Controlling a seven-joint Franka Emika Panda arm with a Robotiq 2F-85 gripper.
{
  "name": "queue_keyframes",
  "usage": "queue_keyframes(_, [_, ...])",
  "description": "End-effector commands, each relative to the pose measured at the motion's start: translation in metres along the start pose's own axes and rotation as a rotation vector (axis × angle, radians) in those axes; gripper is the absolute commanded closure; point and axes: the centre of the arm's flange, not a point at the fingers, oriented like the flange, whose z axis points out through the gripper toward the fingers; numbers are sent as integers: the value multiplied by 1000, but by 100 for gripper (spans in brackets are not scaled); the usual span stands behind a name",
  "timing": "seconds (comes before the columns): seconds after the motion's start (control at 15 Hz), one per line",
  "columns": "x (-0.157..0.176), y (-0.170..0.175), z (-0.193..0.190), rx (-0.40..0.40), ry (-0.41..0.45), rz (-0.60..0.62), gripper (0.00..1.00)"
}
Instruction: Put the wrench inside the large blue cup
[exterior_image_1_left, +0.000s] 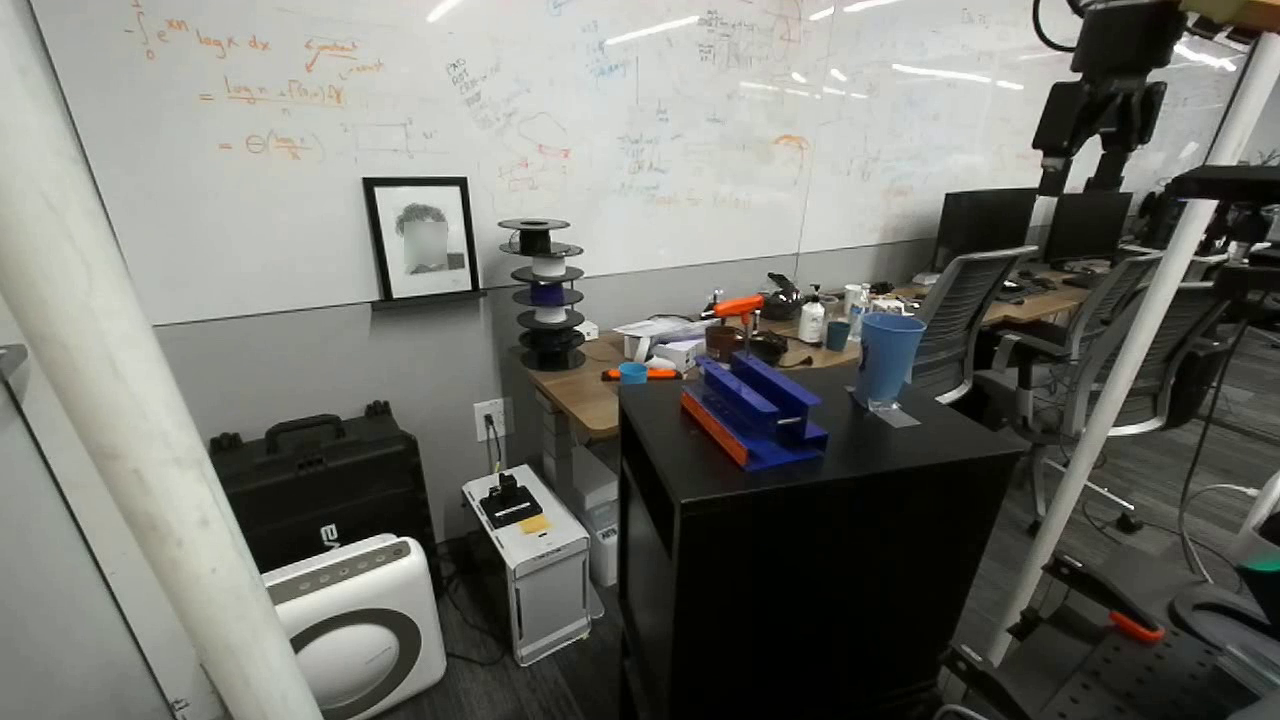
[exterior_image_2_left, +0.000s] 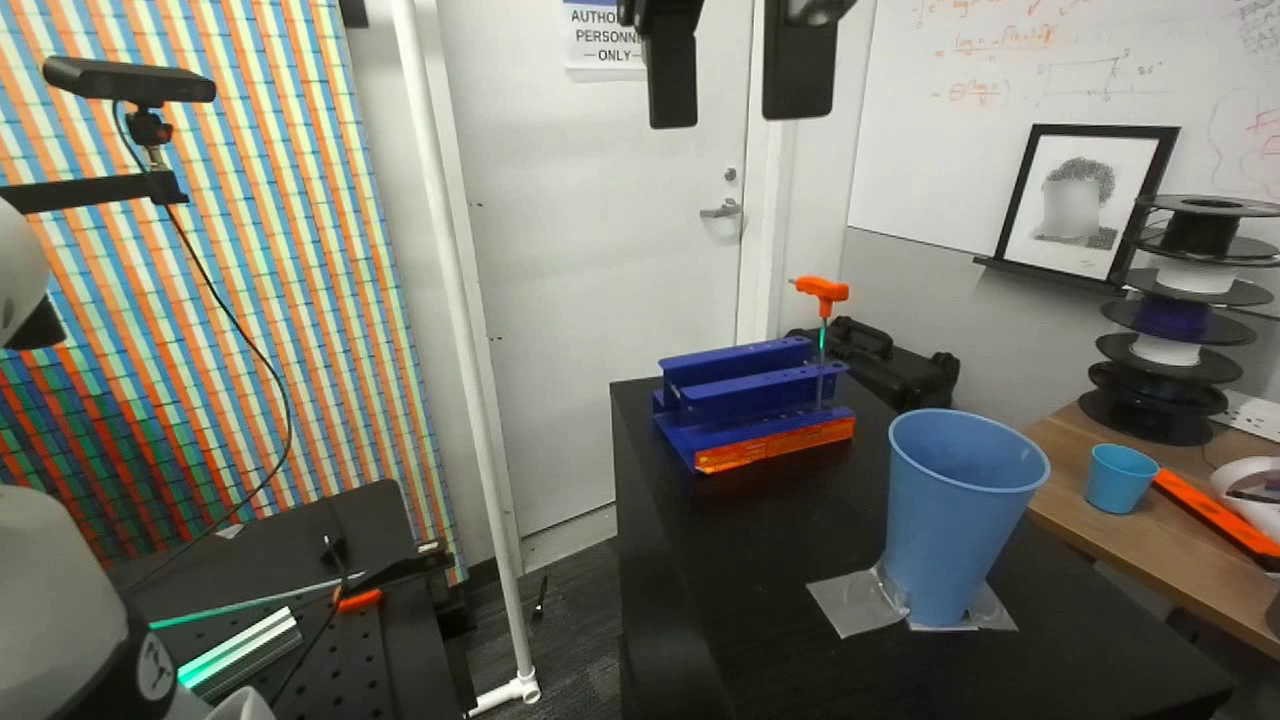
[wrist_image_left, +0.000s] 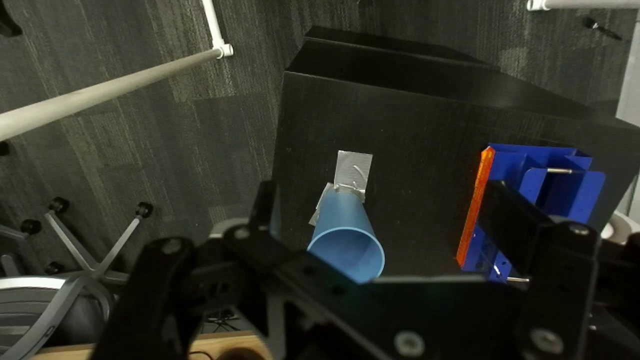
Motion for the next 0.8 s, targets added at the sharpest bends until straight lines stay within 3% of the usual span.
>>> queue_keyframes(0.0, [14, -1, -23, -31, 80, -59, 0])
queue_keyframes(0.33, [103, -5, -61, -28, 183, -225, 0])
queue_keyframes(0.47, [143, -14, -55, -4, 180, -291, 0])
queue_keyframes(0.73, [207, -49, -7, 46, 116, -400, 0])
